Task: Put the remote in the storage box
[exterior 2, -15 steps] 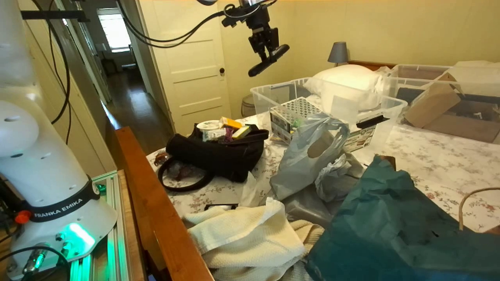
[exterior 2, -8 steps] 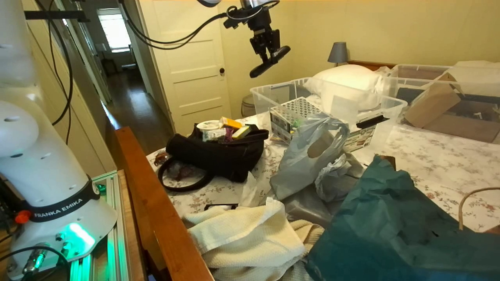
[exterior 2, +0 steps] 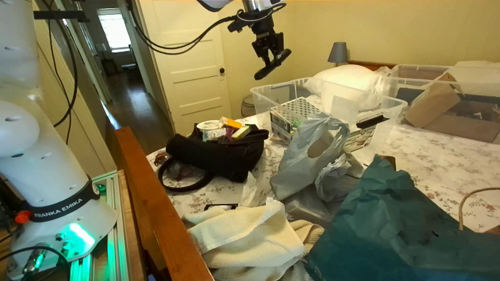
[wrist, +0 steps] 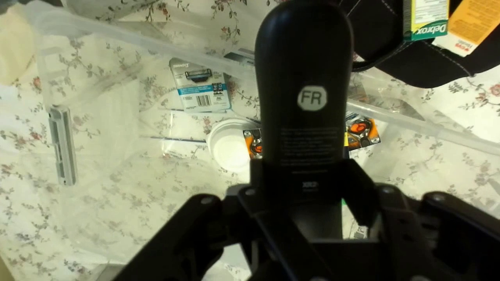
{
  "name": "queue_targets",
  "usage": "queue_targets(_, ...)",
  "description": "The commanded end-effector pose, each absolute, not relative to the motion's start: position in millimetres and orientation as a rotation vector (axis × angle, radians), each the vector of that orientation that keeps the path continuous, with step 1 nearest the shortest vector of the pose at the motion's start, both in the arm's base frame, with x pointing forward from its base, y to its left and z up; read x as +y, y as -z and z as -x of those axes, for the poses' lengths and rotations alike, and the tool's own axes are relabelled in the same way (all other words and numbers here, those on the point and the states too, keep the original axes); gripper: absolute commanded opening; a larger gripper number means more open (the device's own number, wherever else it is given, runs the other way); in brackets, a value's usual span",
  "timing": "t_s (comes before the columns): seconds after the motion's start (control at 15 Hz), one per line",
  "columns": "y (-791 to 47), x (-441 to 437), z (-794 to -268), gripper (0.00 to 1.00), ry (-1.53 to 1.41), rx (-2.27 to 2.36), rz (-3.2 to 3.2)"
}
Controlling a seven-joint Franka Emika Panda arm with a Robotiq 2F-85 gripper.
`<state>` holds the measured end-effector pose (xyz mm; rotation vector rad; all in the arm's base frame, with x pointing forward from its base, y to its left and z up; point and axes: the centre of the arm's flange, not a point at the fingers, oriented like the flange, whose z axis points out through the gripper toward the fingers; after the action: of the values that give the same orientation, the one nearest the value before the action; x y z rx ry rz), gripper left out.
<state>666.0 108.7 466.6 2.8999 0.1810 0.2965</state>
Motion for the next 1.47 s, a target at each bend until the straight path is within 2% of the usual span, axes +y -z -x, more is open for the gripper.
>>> queue_targets(0.0,-469,119,-710,0.26,-0.323,0.41,-2.794)
queue_targets(0.67,-428,135,-766,0.26,-0.255,1.002,-2.577)
queue_targets(1.4,-372,158,-797,0.26,-0.166,1.319,-2.469)
